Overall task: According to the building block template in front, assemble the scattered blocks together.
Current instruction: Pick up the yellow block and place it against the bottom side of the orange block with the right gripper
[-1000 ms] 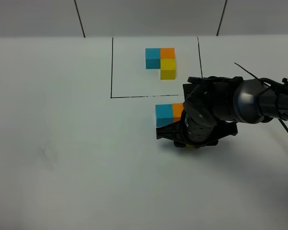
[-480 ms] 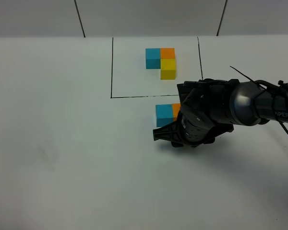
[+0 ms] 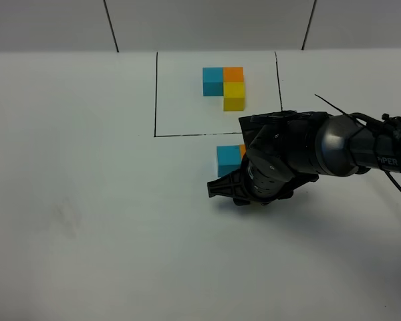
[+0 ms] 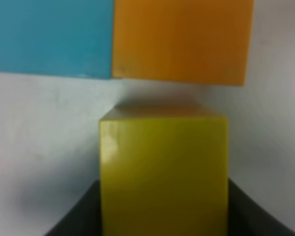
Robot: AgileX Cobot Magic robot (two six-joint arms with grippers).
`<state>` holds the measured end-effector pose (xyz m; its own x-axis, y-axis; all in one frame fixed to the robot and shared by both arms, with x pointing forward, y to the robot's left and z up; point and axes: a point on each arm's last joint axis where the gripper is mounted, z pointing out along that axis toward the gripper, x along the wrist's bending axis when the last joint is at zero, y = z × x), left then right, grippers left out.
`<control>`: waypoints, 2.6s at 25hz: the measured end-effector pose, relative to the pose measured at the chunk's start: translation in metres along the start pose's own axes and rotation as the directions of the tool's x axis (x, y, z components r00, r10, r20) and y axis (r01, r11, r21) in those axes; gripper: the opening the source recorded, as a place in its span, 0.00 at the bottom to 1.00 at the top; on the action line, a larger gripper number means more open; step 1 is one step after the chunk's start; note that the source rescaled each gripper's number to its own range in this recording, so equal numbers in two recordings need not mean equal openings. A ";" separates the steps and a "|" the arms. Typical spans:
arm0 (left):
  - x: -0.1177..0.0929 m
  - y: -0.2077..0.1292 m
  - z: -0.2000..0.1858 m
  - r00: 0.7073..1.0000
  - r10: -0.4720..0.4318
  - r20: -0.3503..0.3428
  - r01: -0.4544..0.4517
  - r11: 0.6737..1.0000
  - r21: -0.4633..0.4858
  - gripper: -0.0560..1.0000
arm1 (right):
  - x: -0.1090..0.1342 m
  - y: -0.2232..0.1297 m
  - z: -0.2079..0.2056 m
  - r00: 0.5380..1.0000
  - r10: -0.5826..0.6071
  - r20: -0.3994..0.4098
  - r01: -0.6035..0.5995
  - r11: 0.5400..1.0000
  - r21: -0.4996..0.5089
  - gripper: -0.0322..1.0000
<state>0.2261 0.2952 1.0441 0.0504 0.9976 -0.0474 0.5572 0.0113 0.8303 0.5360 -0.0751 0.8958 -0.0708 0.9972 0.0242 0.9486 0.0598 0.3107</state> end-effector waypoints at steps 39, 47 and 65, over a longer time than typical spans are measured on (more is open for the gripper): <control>0.000 0.000 0.000 1.000 0.000 0.000 0.000 1.000 0.001 0.62 | 0.001 0.004 0.002 0.999 0.029 -0.021 -0.030 0.999 -0.037 0.04; 0.000 0.000 0.000 1.000 0.000 0.000 0.000 1.000 0.001 0.62 | 0.001 0.006 0.003 0.998 0.050 -0.035 -0.051 0.998 -0.047 0.04; 0.000 0.000 0.000 1.000 0.000 0.000 0.000 1.000 0.001 0.62 | 0.001 0.005 0.003 0.998 0.058 -0.038 -0.060 0.997 -0.044 0.04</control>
<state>0.2262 0.2952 1.0439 0.0503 0.9976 -0.0474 0.5579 0.0113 0.8298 0.5420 -0.0732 0.8948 -0.0268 0.9966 0.0780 0.9367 -0.0022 0.3501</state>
